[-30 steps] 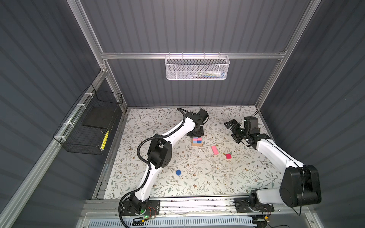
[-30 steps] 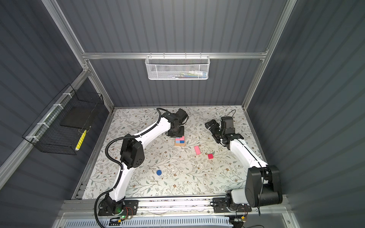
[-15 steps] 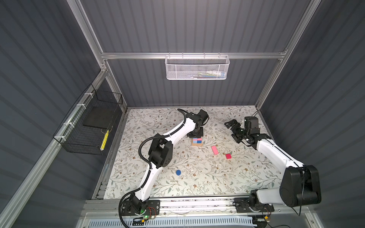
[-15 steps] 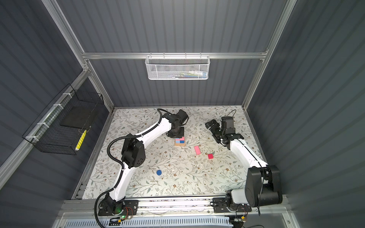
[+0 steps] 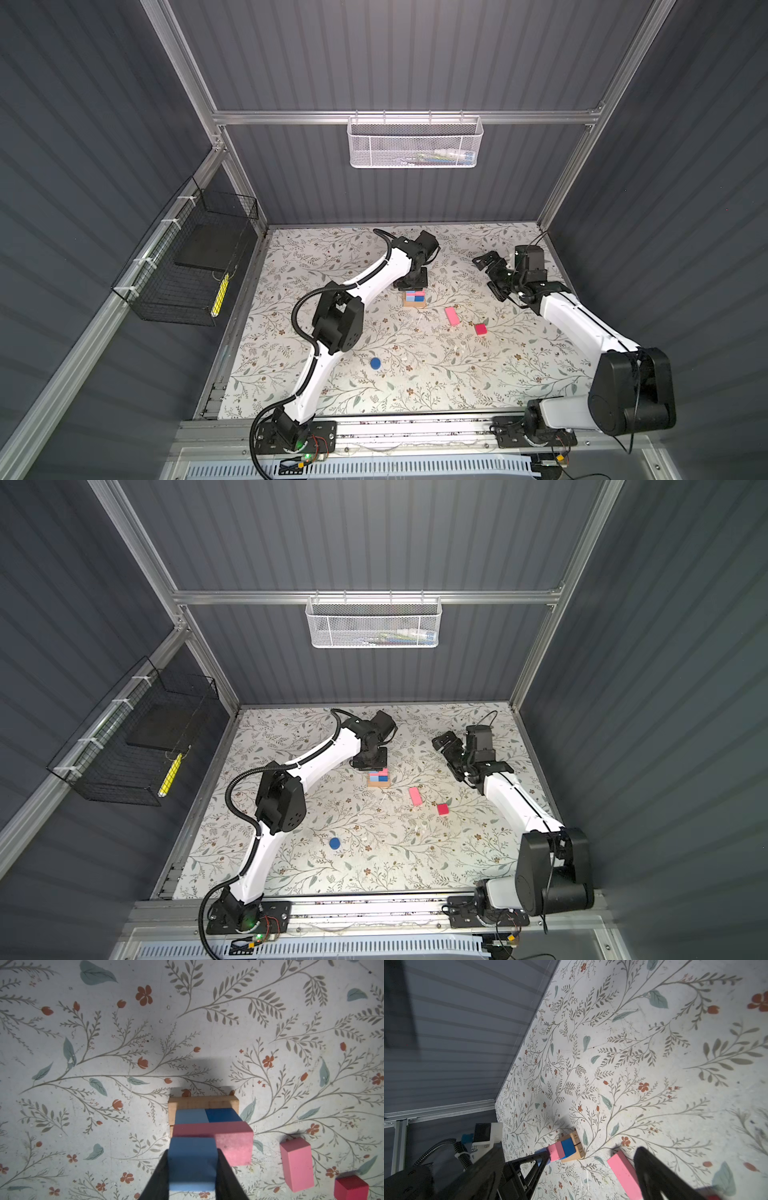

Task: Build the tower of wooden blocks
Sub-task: 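Lower the light blue cube toward the pink block with the left gripper, then set the light blue cube down on the pink block with the left gripper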

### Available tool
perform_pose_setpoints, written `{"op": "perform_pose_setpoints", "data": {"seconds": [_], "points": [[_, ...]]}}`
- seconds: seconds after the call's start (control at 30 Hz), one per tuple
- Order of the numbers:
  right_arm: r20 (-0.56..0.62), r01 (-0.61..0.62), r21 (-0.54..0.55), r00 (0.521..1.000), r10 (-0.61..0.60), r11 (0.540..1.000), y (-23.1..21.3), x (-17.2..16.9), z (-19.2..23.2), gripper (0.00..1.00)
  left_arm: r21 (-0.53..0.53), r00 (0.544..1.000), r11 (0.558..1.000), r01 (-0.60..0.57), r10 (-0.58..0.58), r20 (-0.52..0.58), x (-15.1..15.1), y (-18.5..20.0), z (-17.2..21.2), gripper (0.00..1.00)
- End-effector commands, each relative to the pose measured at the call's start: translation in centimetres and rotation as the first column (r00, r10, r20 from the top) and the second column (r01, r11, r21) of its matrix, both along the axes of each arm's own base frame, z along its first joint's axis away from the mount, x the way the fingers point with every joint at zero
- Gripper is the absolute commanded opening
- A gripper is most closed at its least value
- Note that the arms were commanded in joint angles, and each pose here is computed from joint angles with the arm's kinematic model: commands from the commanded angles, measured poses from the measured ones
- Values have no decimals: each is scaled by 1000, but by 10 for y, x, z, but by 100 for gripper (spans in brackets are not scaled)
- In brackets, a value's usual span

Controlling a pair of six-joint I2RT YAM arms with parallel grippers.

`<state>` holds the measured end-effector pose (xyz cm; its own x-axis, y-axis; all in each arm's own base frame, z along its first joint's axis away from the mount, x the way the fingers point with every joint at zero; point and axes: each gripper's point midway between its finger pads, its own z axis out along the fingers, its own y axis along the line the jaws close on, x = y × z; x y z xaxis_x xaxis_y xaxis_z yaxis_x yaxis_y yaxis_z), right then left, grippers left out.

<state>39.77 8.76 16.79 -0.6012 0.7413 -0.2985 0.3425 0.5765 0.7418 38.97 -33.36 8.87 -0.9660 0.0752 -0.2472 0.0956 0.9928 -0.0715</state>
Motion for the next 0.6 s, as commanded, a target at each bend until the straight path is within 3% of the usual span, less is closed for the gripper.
{"op": "perform_pose_setpoints", "data": {"seconds": [0.0, 0.57], "points": [[0, -12, -6, 1000, 12, 1000, 0, 2, -3, 99, 15, 1000, 1000, -16, 16, -9, -1, 1, -1, 25], [2, -14, -4, 1000, 14, 1000, 0, 1, -3, 99, 8, 1000, 1000, -16, 16, -7, 0, -1, -1, 37]]}}
